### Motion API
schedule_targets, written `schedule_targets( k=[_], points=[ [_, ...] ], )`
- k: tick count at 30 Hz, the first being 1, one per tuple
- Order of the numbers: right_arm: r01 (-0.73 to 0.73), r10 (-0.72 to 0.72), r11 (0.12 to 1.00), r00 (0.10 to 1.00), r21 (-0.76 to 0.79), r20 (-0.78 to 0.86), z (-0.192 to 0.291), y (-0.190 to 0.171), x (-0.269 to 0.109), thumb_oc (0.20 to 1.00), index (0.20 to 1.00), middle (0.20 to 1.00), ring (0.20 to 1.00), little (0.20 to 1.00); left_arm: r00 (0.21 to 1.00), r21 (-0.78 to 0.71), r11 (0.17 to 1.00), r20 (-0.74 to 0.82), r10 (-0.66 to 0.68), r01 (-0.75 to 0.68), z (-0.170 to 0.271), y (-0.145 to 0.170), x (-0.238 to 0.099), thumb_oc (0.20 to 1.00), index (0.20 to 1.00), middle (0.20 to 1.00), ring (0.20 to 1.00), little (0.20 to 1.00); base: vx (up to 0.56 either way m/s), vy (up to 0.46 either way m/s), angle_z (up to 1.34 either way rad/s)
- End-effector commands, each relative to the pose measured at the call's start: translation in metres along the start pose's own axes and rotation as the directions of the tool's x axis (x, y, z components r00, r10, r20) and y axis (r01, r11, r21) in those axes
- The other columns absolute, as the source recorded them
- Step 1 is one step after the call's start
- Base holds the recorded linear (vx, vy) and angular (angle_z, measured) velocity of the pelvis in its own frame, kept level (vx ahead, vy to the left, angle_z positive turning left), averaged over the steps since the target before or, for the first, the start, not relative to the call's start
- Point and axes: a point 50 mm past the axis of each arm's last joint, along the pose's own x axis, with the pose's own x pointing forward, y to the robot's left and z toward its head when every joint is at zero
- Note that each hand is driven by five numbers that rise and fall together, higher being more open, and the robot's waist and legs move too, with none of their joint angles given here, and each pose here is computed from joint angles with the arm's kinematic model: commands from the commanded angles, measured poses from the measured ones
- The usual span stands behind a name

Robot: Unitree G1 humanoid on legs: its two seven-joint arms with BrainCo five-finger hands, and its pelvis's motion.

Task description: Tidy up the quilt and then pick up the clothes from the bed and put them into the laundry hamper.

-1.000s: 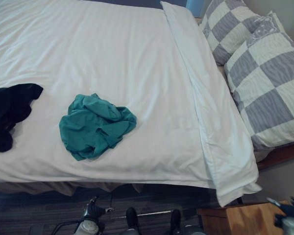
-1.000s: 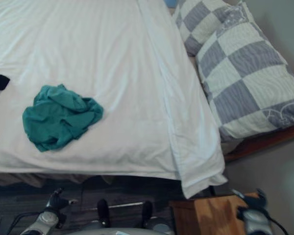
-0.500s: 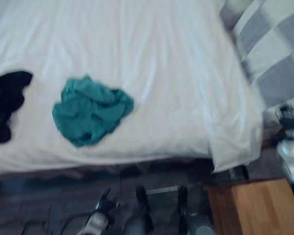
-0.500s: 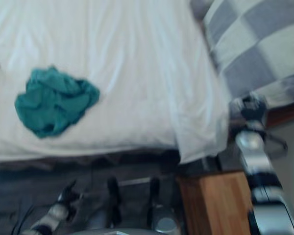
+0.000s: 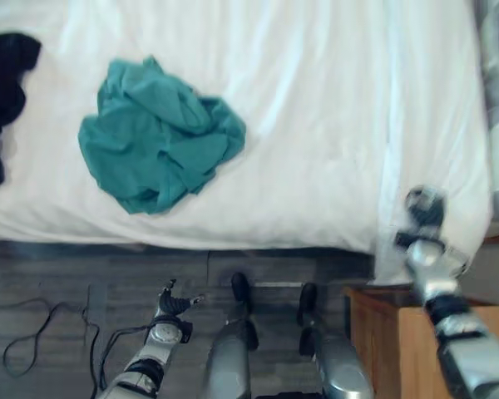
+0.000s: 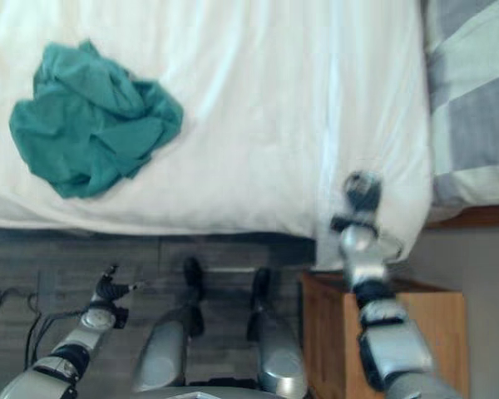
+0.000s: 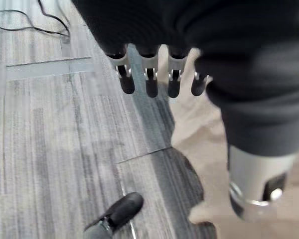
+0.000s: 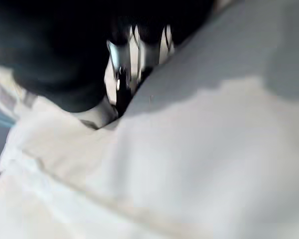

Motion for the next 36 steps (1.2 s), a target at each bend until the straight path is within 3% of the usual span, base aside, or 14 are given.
schedule_targets(
  k=[1,5,7,10,19,23,31,36],
  points=[
    [-0.358,0.133,0.894,0.785,-0.268,-0.606,-0.14,-0.008,-0.101,1.0,1.0,1.0,1.0,1.0,0.998,0.041,0.998,-0.051,-0.036,0.039,-0.01,-0.022,-0.004,1.0,1.0,1.0,1.0,1.0,0.09,0.081,-0.08],
    [-0.44,0.124,0.845,0.713,-0.304,-0.69,-0.159,-0.018,-0.122,1.0,1.0,1.0,1.0,1.0,0.996,0.049,0.997,-0.069,-0.054,0.057,-0.018,-0.028,-0.008,1.0,1.0,1.0,1.0,1.0,0.01,0.153,0.12],
    [-0.559,0.116,0.747,0.644,-0.361,-0.756,-0.173,-0.03,-0.141,1.0,1.0,1.0,1.0,1.0,0.991,0.055,0.997,-0.125,-0.053,0.061,-0.036,-0.03,-0.015,1.0,1.0,1.0,1.0,1.0,0.04,0.354,0.16],
    [-0.617,0.128,0.69,0.618,-0.378,-0.776,-0.178,-0.031,-0.149,1.0,1.0,1.0,1.0,1.0,0.986,0.068,0.996,-0.157,-0.052,0.063,-0.047,-0.032,-0.02,1.0,1.0,1.0,1.0,1.0,0.01,0.389,0.21],
    [-0.562,0.092,0.76,0.588,-0.325,-0.803,-0.181,-0.041,-0.152,1.0,1.0,1.0,1.0,1.0,0.982,0.054,0.998,-0.191,-0.014,0.025,-0.054,-0.019,-0.02,1.0,1.0,1.0,1.0,1.0,-0.07,0.615,0.41],
    [-0.577,0.167,0.775,0.582,-0.26,-0.796,-0.176,-0.015,-0.152,1.0,1.0,1.0,1.0,1.0,0.971,0.074,0.997,-0.239,-0.019,0.037,-0.066,-0.011,-0.023,1.0,1.0,1.0,1.0,1.0,-0.04,0.502,0.07],
    [-0.594,0.242,0.777,0.59,-0.211,-0.771,-0.172,-0.001,-0.154,1.0,1.0,1.0,1.0,1.0,0.956,0.185,0.967,-0.269,-0.119,0.173,-0.076,-0.033,-0.032,1.0,1.0,1.0,1.0,1.0,0.09,0.386,0.26],
    [-0.589,0.213,0.757,0.633,-0.285,-0.744,-0.165,-0.008,-0.136,1.0,1.0,1.0,1.0,1.0,0.972,0.163,0.973,-0.193,-0.131,0.163,-0.058,-0.039,-0.026,1.0,1.0,1.0,1.0,1.0,0.0,0.209,0.32]
  ],
)
